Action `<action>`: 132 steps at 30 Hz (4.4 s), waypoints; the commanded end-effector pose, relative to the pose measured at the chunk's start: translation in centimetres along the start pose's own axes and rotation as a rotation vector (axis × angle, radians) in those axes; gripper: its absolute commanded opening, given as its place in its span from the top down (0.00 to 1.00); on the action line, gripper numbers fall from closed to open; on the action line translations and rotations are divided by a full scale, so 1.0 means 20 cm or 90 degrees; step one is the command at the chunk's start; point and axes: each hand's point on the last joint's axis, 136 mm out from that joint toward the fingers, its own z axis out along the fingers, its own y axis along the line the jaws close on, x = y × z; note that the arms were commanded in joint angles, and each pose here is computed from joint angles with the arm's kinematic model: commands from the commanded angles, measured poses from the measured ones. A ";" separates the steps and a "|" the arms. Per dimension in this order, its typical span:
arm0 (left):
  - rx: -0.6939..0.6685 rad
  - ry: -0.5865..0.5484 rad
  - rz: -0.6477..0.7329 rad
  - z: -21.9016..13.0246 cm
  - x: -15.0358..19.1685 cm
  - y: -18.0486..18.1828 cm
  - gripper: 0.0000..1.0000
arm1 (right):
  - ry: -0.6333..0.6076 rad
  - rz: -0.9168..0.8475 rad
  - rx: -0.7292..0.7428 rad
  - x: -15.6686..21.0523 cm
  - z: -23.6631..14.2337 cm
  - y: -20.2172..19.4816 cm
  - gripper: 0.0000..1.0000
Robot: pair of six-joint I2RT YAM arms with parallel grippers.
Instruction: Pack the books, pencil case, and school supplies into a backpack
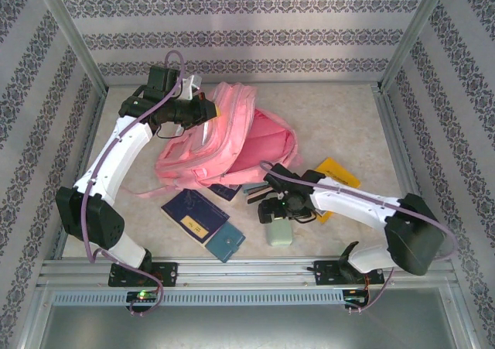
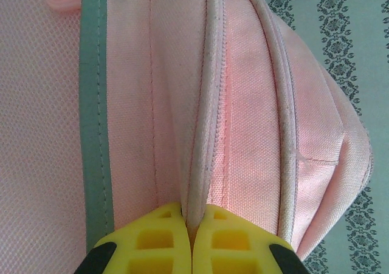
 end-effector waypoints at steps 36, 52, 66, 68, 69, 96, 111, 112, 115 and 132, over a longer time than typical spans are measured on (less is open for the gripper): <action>0.045 -0.059 0.051 -0.10 -0.09 -0.13 1.00 | -0.183 0.080 -0.032 -0.08 -0.38 -0.17 0.41; 0.064 -0.055 0.050 -0.09 -0.08 -0.17 1.00 | -0.456 0.220 -0.152 -0.69 -1.12 -0.25 0.44; 0.090 -0.057 0.055 -0.11 -0.08 -0.23 1.00 | -0.426 0.244 -0.316 -1.19 -1.06 0.13 0.38; 0.094 -0.056 0.055 -0.11 -0.08 -0.24 1.00 | -0.410 0.227 -0.305 -1.22 -1.00 0.18 0.37; 0.095 -0.055 0.056 -0.11 -0.08 -0.25 1.00 | -0.402 0.223 -0.300 -1.24 -0.96 0.20 0.36; 0.117 -0.062 0.061 -0.09 -0.14 -0.30 1.00 | -0.219 0.300 -0.484 -1.48 -0.42 0.62 0.05; 0.081 -0.067 0.069 -0.10 -0.13 -0.26 1.00 | -0.265 0.185 -0.351 -1.28 -0.61 0.42 0.07; 0.078 -0.066 0.068 -0.10 -0.13 -0.25 1.00 | -0.264 0.177 -0.332 -1.26 -0.62 0.40 0.08; 0.066 -0.070 0.067 -0.11 -0.11 -0.23 1.00 | -0.275 0.167 -0.287 -1.19 -0.67 0.31 0.08; 0.049 -0.069 0.053 -0.11 -0.10 -0.20 1.00 | -0.329 0.078 -0.194 -0.59 -0.85 -0.04 0.30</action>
